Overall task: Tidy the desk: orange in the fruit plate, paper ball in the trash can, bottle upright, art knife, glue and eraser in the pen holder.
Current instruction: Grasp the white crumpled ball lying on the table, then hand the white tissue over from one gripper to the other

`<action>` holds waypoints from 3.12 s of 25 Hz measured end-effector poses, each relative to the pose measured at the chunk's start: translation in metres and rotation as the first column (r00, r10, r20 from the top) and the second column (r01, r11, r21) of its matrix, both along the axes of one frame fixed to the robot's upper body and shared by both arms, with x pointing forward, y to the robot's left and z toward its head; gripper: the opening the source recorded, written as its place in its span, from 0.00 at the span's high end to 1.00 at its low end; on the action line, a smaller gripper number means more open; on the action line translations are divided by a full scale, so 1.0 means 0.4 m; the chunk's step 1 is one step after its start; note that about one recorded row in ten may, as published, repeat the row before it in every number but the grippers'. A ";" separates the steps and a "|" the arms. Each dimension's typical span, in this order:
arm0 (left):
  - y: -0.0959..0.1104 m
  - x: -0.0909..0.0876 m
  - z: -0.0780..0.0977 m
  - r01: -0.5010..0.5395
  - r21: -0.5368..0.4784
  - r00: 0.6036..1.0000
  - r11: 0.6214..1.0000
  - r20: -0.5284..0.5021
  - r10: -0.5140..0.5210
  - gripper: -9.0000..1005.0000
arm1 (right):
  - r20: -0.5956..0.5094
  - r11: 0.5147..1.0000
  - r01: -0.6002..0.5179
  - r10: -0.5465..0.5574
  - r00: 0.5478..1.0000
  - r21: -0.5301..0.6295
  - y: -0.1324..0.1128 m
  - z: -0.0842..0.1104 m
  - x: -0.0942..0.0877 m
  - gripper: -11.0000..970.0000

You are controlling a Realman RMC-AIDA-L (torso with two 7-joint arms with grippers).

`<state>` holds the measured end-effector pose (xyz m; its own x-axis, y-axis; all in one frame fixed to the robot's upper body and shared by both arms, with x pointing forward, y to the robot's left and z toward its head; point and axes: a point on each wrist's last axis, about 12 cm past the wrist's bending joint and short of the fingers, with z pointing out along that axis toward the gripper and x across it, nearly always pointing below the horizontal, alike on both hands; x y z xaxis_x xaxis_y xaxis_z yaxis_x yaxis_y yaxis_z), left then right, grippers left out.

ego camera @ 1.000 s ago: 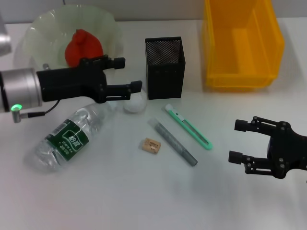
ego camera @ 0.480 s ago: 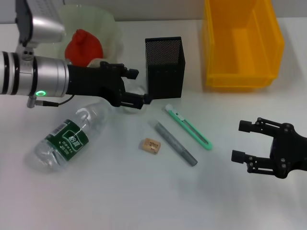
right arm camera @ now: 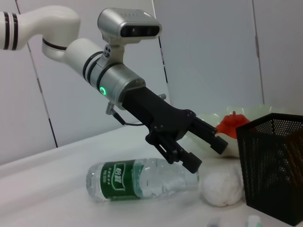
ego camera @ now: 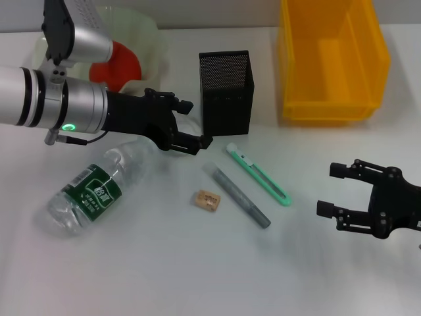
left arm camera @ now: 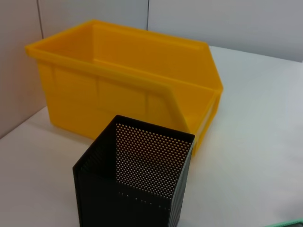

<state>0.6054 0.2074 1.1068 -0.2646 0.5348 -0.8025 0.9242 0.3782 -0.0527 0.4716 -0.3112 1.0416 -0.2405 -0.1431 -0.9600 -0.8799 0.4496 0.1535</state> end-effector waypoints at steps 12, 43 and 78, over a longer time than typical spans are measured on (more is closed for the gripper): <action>-0.006 0.018 -0.002 -0.016 0.069 1.000 0.998 0.012 0.015 0.19 | -0.004 1.000 0.007 -0.007 1.000 -0.009 0.001 -0.005 0.001 0.17; -0.050 0.032 -0.041 -0.007 0.245 0.998 0.969 0.059 -0.008 0.43 | -0.006 1.000 0.009 -0.009 1.000 -0.007 0.000 -0.004 0.000 0.17; 0.077 -0.127 -0.019 0.011 -0.408 0.991 0.913 -0.118 -0.064 0.49 | 0.174 0.999 0.008 -0.017 0.985 0.052 0.041 -0.002 -0.011 0.17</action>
<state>0.5548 0.2381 1.0993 -0.3638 0.1823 -0.9135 0.9129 0.2646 -0.3108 0.4671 -0.2948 1.0407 -0.0703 -0.0910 -0.9934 -0.8896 0.4562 0.0211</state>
